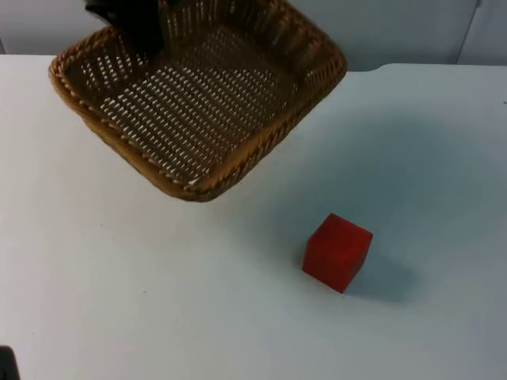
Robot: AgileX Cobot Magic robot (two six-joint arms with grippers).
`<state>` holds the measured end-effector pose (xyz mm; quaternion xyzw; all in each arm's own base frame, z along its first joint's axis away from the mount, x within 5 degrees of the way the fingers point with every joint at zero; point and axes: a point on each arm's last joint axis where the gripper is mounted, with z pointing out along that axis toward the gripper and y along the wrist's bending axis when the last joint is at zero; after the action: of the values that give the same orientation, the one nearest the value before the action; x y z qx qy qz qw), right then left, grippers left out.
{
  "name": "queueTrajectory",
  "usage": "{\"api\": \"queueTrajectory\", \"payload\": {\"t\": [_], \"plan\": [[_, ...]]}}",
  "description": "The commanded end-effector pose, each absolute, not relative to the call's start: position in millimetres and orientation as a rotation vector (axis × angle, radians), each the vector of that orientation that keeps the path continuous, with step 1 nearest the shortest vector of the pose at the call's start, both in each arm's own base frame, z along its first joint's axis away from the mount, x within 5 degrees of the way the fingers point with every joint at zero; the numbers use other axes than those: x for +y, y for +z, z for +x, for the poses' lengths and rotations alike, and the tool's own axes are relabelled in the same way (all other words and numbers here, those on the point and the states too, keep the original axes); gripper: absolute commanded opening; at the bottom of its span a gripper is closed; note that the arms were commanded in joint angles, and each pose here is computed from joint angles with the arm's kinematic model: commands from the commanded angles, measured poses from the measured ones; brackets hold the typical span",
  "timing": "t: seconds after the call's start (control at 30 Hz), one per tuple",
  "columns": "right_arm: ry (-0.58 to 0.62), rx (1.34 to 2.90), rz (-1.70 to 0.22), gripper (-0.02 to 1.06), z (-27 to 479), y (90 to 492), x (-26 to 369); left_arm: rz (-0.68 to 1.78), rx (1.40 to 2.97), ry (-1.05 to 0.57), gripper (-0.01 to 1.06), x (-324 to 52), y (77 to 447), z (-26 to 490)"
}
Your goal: Pick up the basket with the left hand and place the cube into the basket with the right hand.
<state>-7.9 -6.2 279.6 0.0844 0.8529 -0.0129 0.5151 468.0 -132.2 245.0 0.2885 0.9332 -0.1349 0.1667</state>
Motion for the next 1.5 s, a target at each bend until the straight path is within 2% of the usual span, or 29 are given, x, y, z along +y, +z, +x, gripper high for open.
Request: {"api": "queueTrajectory", "payload": {"t": [0.0,0.17,0.3,0.43,0.5,0.7,1.47], "plan": [[-0.035,2.042,0.197,0.02,-7,279,-7,0.798,2.595,-0.474,0.0,-137,272,460],[-0.033,2.042,0.197,0.02,-7,279,-7,0.786,2.584,-0.506,0.0,-138,276,459],[-0.033,2.042,0.197,0.02,-7,279,-7,0.791,2.615,-0.535,0.0,-135,265,457],[-0.031,2.042,0.197,0.02,-7,279,-6,0.786,2.635,-0.698,0.0,-126,243,453],[-0.031,2.042,0.197,0.02,-7,279,-6,0.775,2.638,-0.72,0.0,-123,241,453],[-0.028,2.042,0.197,0.02,-7,279,-6,0.709,2.652,-0.72,0.0,-104,239,457],[-0.028,2.042,0.197,0.02,-7,279,-6,0.694,2.641,-0.757,0.0,-106,241,457]]}}
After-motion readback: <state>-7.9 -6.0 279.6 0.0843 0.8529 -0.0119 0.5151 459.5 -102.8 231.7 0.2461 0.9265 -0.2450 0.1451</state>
